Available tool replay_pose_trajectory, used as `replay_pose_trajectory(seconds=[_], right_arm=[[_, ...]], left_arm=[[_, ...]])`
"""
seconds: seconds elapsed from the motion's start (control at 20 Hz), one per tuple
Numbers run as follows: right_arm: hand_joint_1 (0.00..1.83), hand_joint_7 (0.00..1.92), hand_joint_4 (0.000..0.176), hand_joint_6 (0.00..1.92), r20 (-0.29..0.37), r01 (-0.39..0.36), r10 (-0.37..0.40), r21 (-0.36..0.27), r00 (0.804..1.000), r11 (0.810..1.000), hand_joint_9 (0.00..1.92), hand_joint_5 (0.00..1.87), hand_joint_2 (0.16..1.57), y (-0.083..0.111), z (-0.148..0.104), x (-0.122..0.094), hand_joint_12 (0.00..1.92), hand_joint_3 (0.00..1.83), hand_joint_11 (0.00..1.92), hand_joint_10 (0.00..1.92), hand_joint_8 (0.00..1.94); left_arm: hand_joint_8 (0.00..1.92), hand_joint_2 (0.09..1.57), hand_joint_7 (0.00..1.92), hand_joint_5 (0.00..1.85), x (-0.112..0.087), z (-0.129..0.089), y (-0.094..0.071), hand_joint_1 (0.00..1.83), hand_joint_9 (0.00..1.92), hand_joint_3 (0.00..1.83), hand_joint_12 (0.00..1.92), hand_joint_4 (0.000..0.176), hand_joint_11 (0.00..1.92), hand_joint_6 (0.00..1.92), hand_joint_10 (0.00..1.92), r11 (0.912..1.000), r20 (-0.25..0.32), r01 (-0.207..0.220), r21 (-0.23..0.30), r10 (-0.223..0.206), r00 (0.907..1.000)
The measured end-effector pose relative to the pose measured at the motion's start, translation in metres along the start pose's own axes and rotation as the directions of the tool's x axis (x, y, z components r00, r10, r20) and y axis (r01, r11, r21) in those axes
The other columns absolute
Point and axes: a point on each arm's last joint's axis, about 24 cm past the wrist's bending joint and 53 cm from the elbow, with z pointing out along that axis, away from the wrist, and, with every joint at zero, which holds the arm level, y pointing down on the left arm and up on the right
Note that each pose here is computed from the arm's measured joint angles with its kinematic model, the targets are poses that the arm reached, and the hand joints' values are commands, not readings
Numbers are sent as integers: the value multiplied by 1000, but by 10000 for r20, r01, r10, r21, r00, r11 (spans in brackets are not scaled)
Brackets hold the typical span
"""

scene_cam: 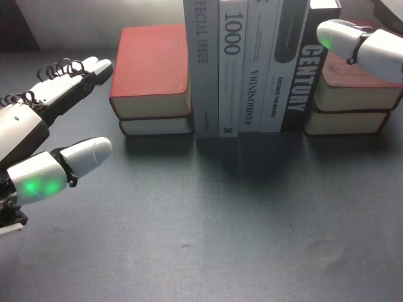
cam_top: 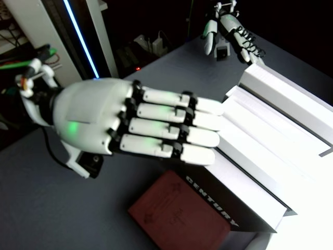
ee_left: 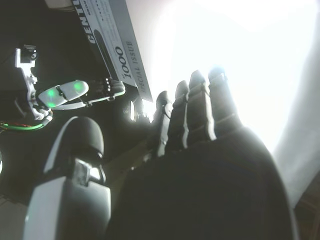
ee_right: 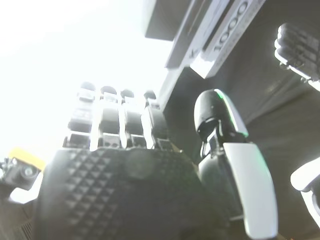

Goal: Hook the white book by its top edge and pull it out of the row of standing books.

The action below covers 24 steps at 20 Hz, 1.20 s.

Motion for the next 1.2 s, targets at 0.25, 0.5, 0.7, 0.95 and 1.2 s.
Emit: replay_pose_trajectory(seconds=[0.25,0.5,0.7,0.95,1.2], right_arm=[[137,0,0,86,-146,62,-63,-59,9999,10000,0,335,1431,2,1,5,0,2,0,0,0],[199,0,0,536,-43,108,-109,-333,9999,9994,0,416,1458,13,-3,0,0,0,0,0,0],[72,44,0,959,-58,163,-169,-897,9998,9958,0,347,1459,35,-14,2,0,0,0,0,5],[32,45,0,908,-379,-182,129,-1435,9992,9895,0,372,1466,49,-44,14,0,0,0,0,2],[90,94,0,729,-1309,-1137,927,-1627,9870,9801,0,429,1441,55,-84,39,0,1,0,0,18]], left_arm=[[0,1381,0,90,0,-1,2,263,0,0,0,40,0,5,0,10000,65,41,-56,-41,10000],[0,1383,0,84,-3,-2,1,258,0,0,0,30,0,1,0,10000,177,58,12,-59,9998],[0,1381,0,72,-4,-6,2,226,0,0,0,35,0,0,0,10000,240,80,-43,-79,9997],[0,1391,0,82,-12,-11,2,224,0,1,0,16,0,4,0,9999,553,97,-72,-93,9984],[0,1390,0,68,-18,-16,1,218,0,0,0,35,0,0,0,9999,713,55,-110,-47,9974]])
